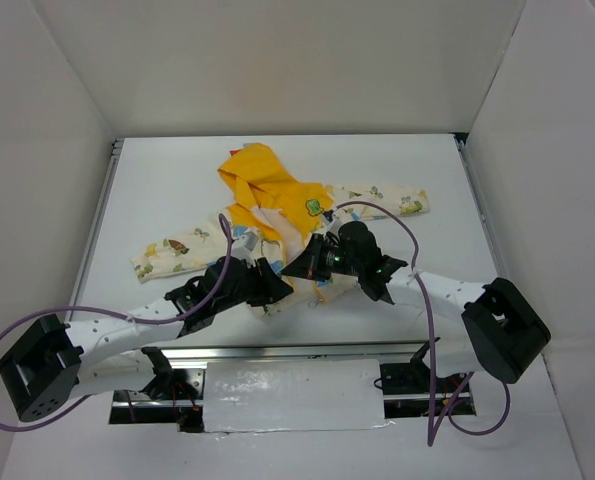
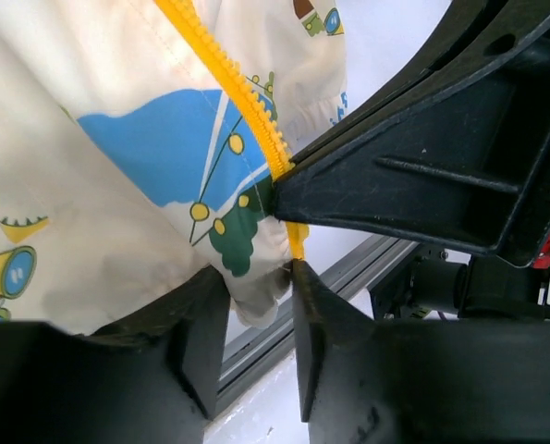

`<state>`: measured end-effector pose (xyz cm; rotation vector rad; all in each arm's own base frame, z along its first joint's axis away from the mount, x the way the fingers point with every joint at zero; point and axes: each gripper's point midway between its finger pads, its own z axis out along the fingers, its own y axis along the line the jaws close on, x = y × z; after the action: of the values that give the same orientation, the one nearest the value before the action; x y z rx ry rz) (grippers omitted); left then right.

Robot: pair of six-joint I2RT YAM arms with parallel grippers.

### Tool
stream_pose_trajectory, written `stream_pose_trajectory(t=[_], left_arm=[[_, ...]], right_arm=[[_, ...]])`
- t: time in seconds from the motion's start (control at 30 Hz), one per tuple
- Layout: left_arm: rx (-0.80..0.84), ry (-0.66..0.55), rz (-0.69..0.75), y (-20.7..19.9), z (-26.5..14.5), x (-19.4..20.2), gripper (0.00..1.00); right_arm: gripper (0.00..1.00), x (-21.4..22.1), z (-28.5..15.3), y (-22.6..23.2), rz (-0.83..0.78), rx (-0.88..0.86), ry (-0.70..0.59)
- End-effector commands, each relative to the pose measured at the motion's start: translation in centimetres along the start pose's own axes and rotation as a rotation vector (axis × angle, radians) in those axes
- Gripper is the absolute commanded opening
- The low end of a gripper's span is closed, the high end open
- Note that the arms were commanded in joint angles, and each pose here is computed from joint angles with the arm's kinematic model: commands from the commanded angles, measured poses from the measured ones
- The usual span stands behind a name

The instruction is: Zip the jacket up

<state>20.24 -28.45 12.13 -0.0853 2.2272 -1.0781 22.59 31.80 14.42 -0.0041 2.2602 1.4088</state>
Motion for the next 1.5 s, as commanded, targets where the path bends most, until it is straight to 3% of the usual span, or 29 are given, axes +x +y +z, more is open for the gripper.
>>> stream_pose_trajectory(t=[0.0,0.07,0.23,0.3,0.37,0.47,0.67,0.73,0.87,0.93,1.03,1.07,1.17,1.47], left_arm=[[0.088,-0.023,-0.021,-2.0,0.2,-0.7,0.42],[0.085,-0.020,-0.027,-1.9,0.3,-0.6,0.32],[0.088,-0.019,-0.018,-1.9,0.1,-0.6,0.27],[0.076,-0.020,-0.015,-1.6,0.0,-0.6,0.14],[0.069,-0.019,-0.012,-1.5,0.0,-0.5,0.12],[0.065,-0.014,0.001,-1.4,-0.2,-0.5,0.02],[0.102,-0.042,0.039,-2.1,-0.9,-1.1,0.00],[0.113,-0.051,0.052,-2.4,-1.2,-1.3,0.00],[0.121,-0.066,0.056,-2.7,-1.4,-1.7,0.00],[0.122,-0.067,0.059,-2.8,-1.5,-1.8,0.04],[0.114,-0.060,0.060,-2.6,-1.4,-1.7,0.16],[0.108,-0.056,0.057,-2.5,-1.4,-1.6,0.30],[0.096,-0.046,0.049,-2.3,-1.4,-1.4,0.39],[0.094,-0.018,0.028,-1.7,-1.1,-0.5,0.26]], right_arm=[[0.00,-0.6,0.0,1.7,-0.009,-0.055,-0.031],[0.00,-0.6,0.1,1.4,-0.010,-0.038,-0.033],[0.00,-0.6,0.6,0.3,-0.004,0.008,-0.028],[0.00,-0.6,0.7,0.4,0.002,0.004,-0.025],[0.00,-0.6,0.7,0.4,0.004,0.002,-0.025],[0.25,-0.4,0.5,0.8,-0.026,-0.030,-0.018],[0.42,1.6,-0.6,2.2,-0.140,-0.164,0.058],[0.42,2.2,-0.8,2.1,-0.145,-0.181,0.082],[0.24,2.6,-1.0,1.9,-0.148,-0.181,0.092],[0.21,2.7,-1.1,1.8,-0.148,-0.182,0.093],[0.03,2.5,-1.2,1.9,-0.149,-0.174,0.087],[0.00,2.4,-1.2,1.9,-0.149,-0.166,0.084],[0.00,1.8,-1.2,1.6,-0.146,-0.130,0.055],[0.00,1.0,-1.6,1.4,-0.124,-0.077,0.011]])
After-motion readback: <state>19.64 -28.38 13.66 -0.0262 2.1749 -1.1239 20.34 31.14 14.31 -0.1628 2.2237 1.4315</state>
